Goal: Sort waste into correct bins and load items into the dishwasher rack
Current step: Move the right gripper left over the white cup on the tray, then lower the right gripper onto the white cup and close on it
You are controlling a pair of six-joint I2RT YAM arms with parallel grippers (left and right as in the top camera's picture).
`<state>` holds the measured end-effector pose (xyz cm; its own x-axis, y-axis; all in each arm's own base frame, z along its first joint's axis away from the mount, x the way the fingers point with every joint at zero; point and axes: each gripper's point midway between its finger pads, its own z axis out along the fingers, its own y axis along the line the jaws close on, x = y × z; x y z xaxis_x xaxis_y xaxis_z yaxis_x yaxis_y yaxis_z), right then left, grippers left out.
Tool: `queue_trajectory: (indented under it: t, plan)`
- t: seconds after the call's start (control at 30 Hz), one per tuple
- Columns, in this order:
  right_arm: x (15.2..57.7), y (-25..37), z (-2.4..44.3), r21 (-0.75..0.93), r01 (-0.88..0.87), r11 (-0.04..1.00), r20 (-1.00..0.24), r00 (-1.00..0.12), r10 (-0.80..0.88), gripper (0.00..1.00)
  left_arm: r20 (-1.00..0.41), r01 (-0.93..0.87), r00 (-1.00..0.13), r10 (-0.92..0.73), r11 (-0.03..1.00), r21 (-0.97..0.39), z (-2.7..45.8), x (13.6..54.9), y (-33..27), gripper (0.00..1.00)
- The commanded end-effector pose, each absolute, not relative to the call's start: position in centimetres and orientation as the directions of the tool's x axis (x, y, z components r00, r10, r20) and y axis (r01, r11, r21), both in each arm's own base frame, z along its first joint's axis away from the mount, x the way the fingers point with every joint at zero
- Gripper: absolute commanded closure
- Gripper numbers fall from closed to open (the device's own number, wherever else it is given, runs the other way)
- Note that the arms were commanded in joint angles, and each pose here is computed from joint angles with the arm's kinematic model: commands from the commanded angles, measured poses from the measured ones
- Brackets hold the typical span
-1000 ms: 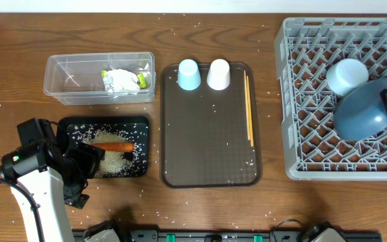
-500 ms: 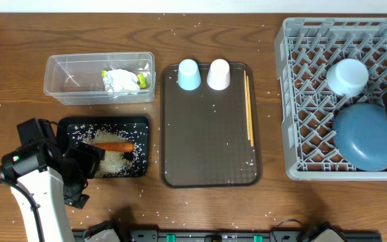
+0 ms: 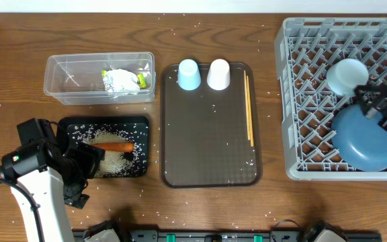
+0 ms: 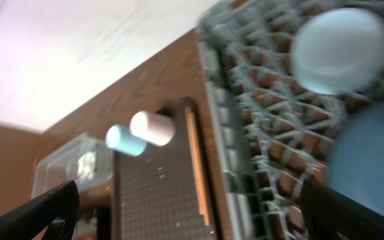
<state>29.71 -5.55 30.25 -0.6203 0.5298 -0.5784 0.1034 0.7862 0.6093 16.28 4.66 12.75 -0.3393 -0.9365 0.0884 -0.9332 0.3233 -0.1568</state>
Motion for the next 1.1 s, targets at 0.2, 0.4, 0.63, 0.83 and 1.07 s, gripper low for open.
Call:
queue_trajectory:
  t: [0.2, 0.4, 0.63, 0.83, 1.07]
  plan:
    - [32.1, 4.3, 32.0, 0.591, -0.236, 0.771, -0.654, -0.7, 0.287, 0.01, 0.087, -0.94, -0.322, -0.943, 0.307, -0.145, 12.7, 16.1, 4.9, 0.02]
    - [35.3, 10.9, 28.5, 0.507, -0.258, 0.822, -0.64, -0.752, 0.159, 0.01, 0.087, -0.94, -0.322, -0.943, 0.307, -0.146, 12.7, 16.1, 4.9, 0.02]
    - [40.0, 18.8, 23.6, 0.343, -0.34, 0.876, -0.701, -0.714, -0.003, 0.01, 0.087, -0.94, -0.322, -0.943, 0.307, -0.146, 12.7, 16.1, 4.9, 0.02]
    - [43.8, 20.6, 18.4, 0.219, -0.283, 0.934, -0.716, -0.696, -0.043, 0.01, 0.087, -0.94, -0.322, -0.943, 0.307, -0.145, 12.7, 16.1, 4.9, 0.02]
    - [46.7, 21.6, 15.0, 0.201, -0.295, 0.934, -0.712, -0.699, -0.067, 0.01, 0.087, -0.94, -0.322, -0.943, 0.307, -0.146, 12.7, 16.1, 4.9, 0.02]
